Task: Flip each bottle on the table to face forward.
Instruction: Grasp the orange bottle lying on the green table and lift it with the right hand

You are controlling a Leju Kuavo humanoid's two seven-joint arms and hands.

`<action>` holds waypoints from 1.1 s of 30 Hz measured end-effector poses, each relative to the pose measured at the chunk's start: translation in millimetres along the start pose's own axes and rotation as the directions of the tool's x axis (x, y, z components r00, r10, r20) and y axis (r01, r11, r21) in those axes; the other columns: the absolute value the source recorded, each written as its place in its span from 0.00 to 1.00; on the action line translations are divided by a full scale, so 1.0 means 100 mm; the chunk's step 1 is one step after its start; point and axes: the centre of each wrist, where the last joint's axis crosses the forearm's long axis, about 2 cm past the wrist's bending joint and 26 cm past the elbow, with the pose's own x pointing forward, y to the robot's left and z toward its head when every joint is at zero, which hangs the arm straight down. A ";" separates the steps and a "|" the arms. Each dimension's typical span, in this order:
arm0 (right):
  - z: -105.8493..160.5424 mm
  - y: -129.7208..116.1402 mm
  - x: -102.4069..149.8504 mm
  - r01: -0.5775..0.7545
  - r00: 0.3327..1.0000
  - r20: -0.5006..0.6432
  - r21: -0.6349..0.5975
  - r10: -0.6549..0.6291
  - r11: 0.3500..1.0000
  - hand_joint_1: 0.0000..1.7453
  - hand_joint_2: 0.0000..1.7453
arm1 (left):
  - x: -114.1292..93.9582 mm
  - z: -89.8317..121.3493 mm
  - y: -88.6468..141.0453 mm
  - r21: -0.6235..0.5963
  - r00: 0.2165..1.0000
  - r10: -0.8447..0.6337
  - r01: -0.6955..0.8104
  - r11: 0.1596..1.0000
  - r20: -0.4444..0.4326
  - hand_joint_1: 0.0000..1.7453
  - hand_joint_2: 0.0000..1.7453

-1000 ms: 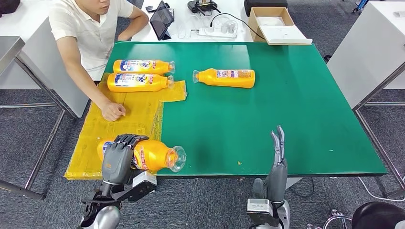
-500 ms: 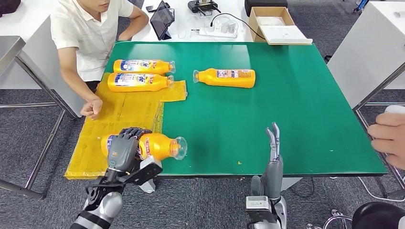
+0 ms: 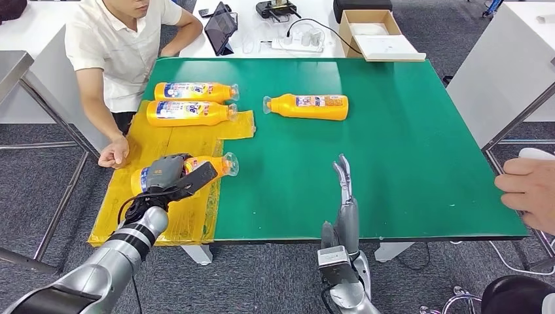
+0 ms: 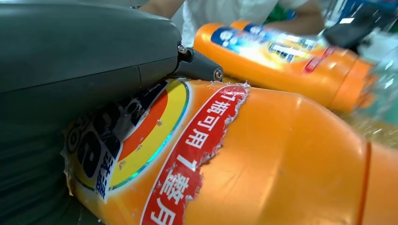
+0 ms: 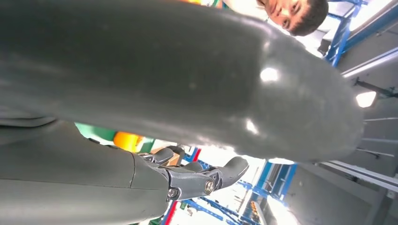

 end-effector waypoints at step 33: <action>0.07 0.09 -0.16 0.020 0.997 -0.072 0.063 -0.015 0.998 0.00 0.00 | 0.01 -0.02 -0.12 -0.349 0.955 0.288 -0.245 0.905 0.077 0.00 1.00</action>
